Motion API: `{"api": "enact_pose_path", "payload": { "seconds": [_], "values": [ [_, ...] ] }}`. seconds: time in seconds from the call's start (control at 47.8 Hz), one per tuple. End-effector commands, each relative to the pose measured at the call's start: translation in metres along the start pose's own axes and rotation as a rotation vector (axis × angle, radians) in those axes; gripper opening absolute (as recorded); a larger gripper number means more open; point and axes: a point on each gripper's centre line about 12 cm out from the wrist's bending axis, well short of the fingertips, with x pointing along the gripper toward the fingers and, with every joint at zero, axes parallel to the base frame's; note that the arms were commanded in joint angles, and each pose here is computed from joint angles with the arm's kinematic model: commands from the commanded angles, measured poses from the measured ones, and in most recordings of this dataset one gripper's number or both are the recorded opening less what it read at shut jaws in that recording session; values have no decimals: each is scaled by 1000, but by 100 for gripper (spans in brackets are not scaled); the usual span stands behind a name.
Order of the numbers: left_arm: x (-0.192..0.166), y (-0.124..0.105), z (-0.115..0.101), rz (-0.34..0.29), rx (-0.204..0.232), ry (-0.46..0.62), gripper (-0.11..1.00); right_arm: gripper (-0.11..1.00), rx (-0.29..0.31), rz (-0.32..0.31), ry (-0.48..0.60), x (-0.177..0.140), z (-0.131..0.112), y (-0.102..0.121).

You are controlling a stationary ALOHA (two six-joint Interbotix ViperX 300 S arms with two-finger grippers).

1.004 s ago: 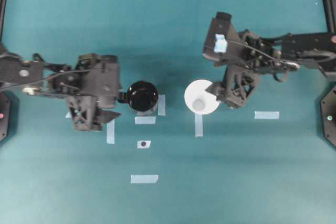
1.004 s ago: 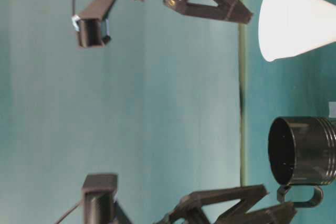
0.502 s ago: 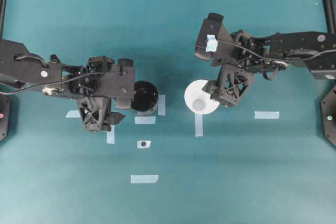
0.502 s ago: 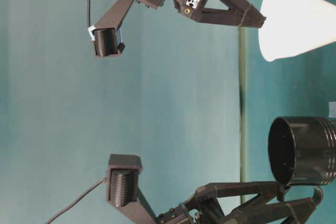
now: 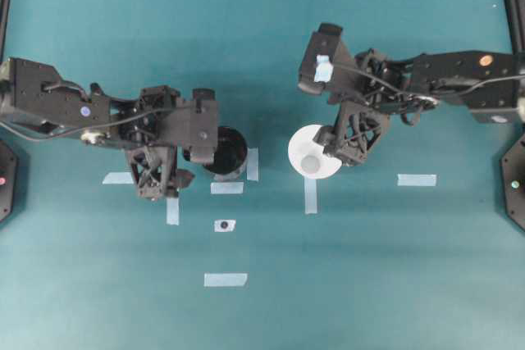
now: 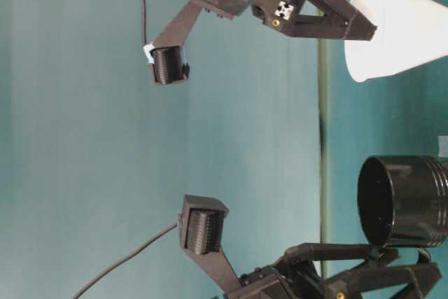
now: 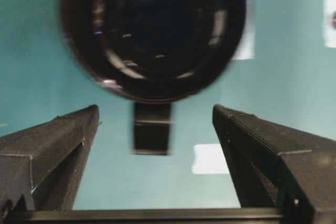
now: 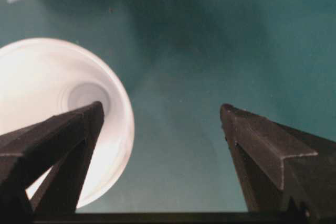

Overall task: Holding the cup holder with the left arm, the right arm places the cup into the cup holder.
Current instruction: 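Open both grippers and lower them over the holder rim and cup rim, then close left gripper on black holder rim, right gripper on white cup rim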

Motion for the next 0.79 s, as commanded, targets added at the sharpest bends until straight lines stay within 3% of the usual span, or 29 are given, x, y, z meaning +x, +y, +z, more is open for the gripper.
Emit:
{"api": "enact_pose_path", "payload": {
  "seconds": [0.0, 0.356, 0.774],
  "values": [
    [-6, 5, 10, 11, -2, -33, 97, 97, -9, 2, -37, -5, 11, 0],
    [-2, 11, 6, 14, -14, 13, 97, 97, -8, 0, -17, 3, 8, 0],
    [-3, 13, 15, 17, -14, -7, 97, 97, -1, -2, -17, 4, 11, -2]
  ]
}}
